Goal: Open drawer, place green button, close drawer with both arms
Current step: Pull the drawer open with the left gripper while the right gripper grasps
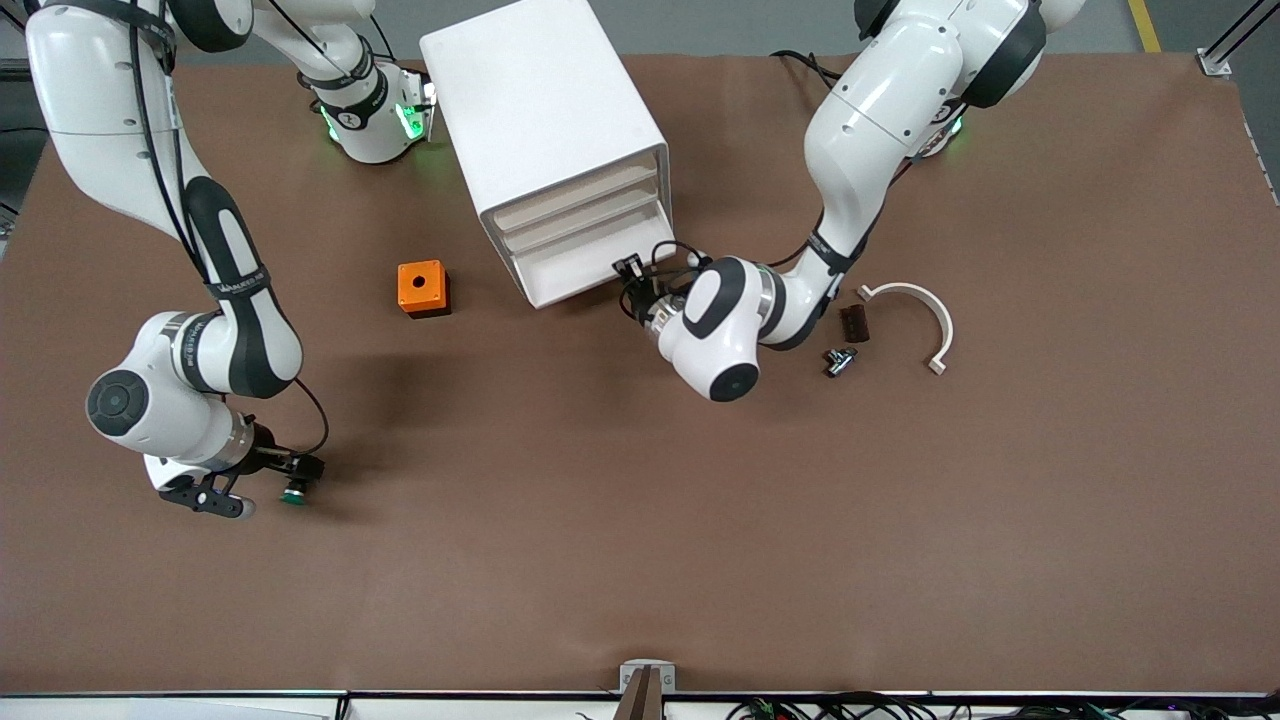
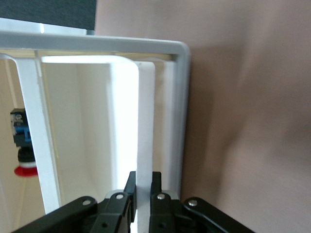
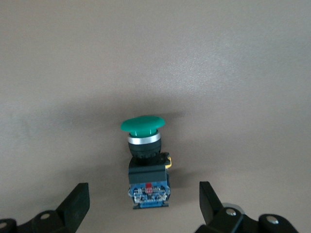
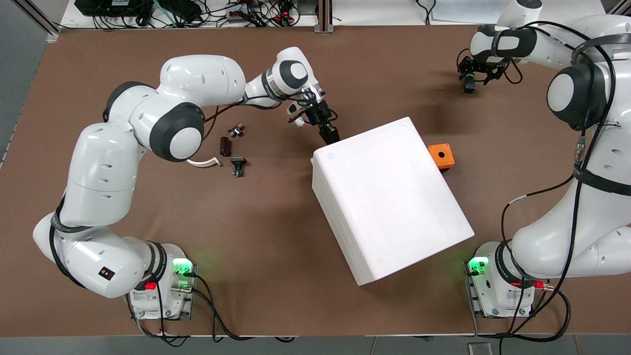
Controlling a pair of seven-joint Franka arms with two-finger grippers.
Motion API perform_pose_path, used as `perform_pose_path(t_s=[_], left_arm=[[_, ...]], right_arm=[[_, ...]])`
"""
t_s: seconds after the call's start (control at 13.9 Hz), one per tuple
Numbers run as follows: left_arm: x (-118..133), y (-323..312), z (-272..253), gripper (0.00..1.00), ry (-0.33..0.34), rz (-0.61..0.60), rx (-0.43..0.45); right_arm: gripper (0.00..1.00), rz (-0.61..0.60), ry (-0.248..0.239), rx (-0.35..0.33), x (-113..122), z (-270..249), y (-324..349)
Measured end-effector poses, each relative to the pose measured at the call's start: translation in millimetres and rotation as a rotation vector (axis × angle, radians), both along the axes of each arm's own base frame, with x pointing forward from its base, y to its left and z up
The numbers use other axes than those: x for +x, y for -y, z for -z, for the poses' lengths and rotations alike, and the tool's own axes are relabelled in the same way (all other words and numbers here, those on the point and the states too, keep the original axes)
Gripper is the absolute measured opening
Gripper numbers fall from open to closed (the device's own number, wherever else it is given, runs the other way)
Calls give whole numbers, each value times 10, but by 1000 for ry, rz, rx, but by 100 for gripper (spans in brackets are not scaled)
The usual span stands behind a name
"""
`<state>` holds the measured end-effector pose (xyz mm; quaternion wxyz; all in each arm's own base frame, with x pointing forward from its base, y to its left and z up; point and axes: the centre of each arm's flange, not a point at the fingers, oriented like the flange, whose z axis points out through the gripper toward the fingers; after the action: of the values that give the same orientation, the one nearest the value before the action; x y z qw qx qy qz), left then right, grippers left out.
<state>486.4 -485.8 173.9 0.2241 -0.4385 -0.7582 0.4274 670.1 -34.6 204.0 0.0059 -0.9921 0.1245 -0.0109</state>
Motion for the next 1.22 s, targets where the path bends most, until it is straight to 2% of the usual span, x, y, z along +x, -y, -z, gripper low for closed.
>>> perform_pose_path(t_s=[0.22, 0.43, 0.5, 0.57, 0.79, 0.86, 0.93, 1.0, 1.08, 1.22], left_arm=[[399, -312, -89, 14, 77, -16, -53], [608, -508, -92, 16, 136, -32, -104], [644, -525, -85, 21, 155, -39, -107], [679, -544, -69, 32, 174, -47, -108], [750, -602, -71, 64, 191, -60, -108], [803, -628, -100, 73, 205, -67, -108], [905, -683, -163, 85, 229, -79, -107], [1027, -759, -245, 96, 255, -92, -106], [1164, -871, -338, 100, 289, -103, -96], [1426, -1172, -548, 100, 371, -106, -43]], right_arm=[[100, 0, 8, -2, 3, 112, -2], [100, 0, 11, -3, 0, 198, -18], [97, 0, 9, -3, -3, 227, -25], [93, -1, 7, -3, -8, 250, -29], [62, -3, 1, -2, -16, 288, -47], [49, -3, 1, -2, -15, 287, -50], [41, -3, 3, -2, -7, 276, -50], [41, -4, 3, -2, -6, 276, -60], [41, -3, -1, -1, -7, 276, -78], [41, 24, -39, 4, -5, 232, -155]])
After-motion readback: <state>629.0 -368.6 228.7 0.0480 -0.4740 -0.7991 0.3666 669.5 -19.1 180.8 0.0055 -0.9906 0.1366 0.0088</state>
